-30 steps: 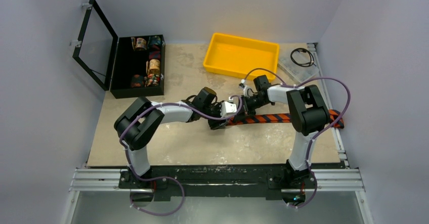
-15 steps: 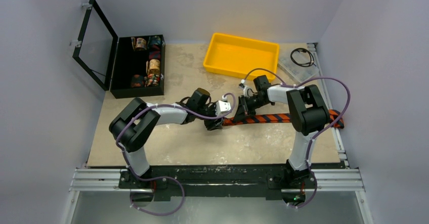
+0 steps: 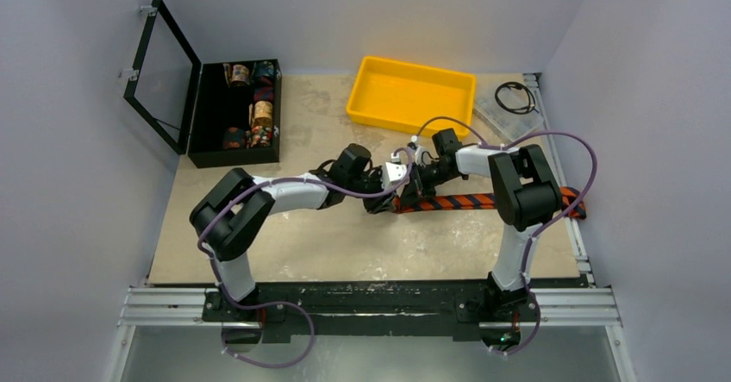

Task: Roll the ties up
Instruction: Roll the tie at the center of the board.

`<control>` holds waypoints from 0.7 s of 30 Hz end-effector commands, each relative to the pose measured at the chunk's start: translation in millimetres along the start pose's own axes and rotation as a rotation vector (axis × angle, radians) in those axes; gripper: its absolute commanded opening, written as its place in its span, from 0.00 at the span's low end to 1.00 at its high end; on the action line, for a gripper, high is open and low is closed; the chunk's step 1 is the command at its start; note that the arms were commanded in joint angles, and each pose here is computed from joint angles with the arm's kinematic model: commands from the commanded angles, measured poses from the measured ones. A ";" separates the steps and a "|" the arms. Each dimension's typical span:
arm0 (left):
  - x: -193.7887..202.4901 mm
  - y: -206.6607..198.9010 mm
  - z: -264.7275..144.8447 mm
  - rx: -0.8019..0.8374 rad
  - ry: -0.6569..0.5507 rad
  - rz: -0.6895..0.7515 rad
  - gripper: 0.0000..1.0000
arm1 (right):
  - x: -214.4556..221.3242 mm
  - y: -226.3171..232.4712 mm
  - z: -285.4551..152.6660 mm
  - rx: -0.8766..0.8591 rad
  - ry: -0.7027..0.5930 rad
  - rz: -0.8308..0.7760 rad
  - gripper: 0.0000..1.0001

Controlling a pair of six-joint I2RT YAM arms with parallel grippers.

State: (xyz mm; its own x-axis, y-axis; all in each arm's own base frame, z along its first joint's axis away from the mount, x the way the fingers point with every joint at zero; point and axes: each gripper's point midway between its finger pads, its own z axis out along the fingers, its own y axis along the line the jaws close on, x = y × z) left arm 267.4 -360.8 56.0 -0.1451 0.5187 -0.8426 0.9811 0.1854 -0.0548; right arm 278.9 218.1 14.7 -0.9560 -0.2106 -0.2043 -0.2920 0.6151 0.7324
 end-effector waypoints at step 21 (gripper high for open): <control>62.4 4.9 17.8 -0.039 0.206 0.050 0.31 | -3.8 -10.4 -1.8 0.062 -0.023 -0.040 0.01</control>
State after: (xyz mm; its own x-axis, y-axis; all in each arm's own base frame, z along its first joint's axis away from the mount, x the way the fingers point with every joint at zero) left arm 278.3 -373.6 31.2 -0.1103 0.5653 -0.8175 0.9834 0.1813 -0.0073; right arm 278.3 219.3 15.2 -0.9567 -0.2075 -0.2043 -0.2897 0.6080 0.7391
